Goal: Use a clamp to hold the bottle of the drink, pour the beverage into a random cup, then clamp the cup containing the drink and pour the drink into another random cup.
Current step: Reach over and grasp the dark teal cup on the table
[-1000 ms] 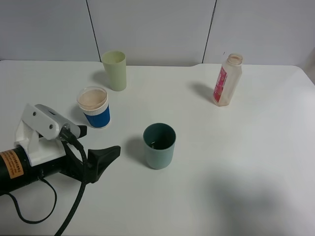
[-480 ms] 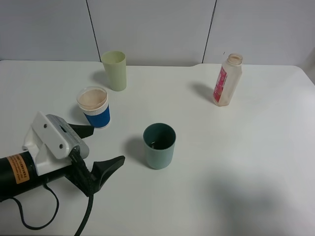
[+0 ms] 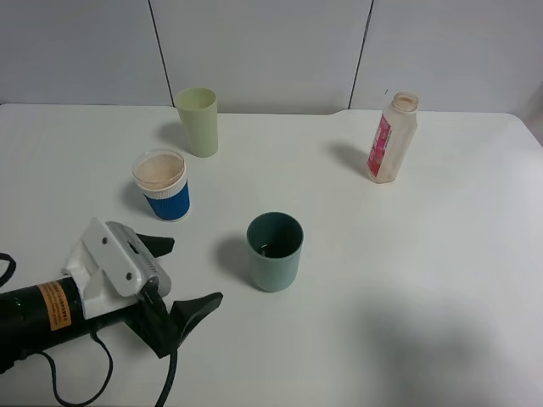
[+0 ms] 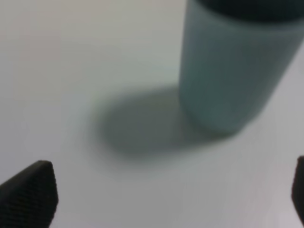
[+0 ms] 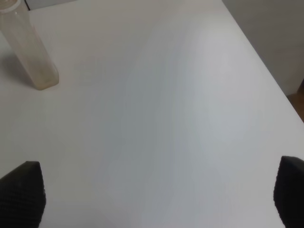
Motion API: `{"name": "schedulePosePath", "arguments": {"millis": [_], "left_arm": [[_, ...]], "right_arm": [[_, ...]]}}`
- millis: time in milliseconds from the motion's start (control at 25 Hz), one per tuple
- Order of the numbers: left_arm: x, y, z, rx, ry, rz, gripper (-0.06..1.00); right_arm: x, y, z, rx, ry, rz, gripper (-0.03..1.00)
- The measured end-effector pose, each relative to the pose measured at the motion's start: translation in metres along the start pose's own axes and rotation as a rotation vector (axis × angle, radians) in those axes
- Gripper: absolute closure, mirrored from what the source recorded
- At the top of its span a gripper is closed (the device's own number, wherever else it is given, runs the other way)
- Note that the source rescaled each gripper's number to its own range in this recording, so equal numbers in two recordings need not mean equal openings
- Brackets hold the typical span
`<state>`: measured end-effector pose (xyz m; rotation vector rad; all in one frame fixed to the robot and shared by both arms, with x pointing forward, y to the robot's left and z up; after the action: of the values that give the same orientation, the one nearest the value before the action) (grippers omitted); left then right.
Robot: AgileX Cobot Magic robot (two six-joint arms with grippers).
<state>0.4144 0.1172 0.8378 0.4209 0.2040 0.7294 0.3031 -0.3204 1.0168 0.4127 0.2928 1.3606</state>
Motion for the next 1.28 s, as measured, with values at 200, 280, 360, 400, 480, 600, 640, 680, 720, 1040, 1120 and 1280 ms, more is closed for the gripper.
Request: {"name": "schedulePosePath", "arguments": {"millis": [200, 280, 360, 400, 480, 600, 640, 680, 720, 1040, 1120, 1280], "left_arm": [[-0.009, -0.003, -0.017, 0.067, -0.012, -0.055, -0.05], [-0.011, -0.003, -0.017, 0.066, -0.014, -0.065, -0.05], [-0.012, -0.005, -0.014, 0.057, -0.017, -0.075, -0.05], [-0.013, -0.008, -0.012, 0.047, -0.021, -0.081, -0.05], [-0.014, -0.014, -0.005, 0.022, -0.026, -0.089, -0.05], [-0.014, -0.022, 0.005, -0.011, -0.03, -0.091, -0.05], [-0.014, -0.023, 0.007, -0.018, -0.031, -0.091, -0.05], [-0.014, -0.024, 0.007, -0.021, -0.031, -0.091, -0.05], [-0.014, -0.025, 0.007, -0.02, -0.031, -0.091, -0.05], [-0.015, -0.039, 0.012, -0.036, -0.037, -0.101, -0.05], [-0.016, -0.043, 0.014, -0.044, -0.041, -0.108, -0.05], [-0.019, -0.049, 0.015, -0.048, -0.046, -0.13, -0.05]], "right_arm": [[0.0, 0.0, 0.0, 0.0, 0.0, 0.0, -0.01], [0.0, 0.0, 0.0, 0.0, 0.0, 0.0, -0.01], [0.0, 0.0, 0.0, 0.0, 0.0, 0.0, -0.01], [0.0, 0.0, 0.0, 0.0, 0.0, 0.0, -0.01], [0.0, 0.0, 0.0, 0.0, 0.0, 0.0, -0.01], [0.0, 0.0, 0.0, 0.0, 0.0, 0.0, 0.0], [0.0, 0.0, 0.0, 0.0, 0.0, 0.0, 0.0], [0.0, 0.0, 0.0, 0.0, 0.0, 0.0, 0.0], [0.0, 0.0, 0.0, 0.0, 0.0, 0.0, 0.0], [0.0, 0.0, 0.0, 0.0, 0.0, 0.0, 0.0], [0.0, 0.0, 0.0, 0.0, 0.0, 0.0, 0.0], [0.0, 0.0, 0.0, 0.0, 0.0, 0.0, 0.0]]}}
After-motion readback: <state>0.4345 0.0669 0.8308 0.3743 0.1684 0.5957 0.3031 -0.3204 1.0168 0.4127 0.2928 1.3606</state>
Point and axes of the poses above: a point on each arm's last joint axis where the gripper is mounted, y pointing back along that axis away from the gripper, x along the wrist's bending axis when the last joint is at zero, z = x × y, the point moved 8 cm from there along -y, pointing out along that axis toward the gripper, and after that the axes turned 1 degree about y, right-handed, at the moved point
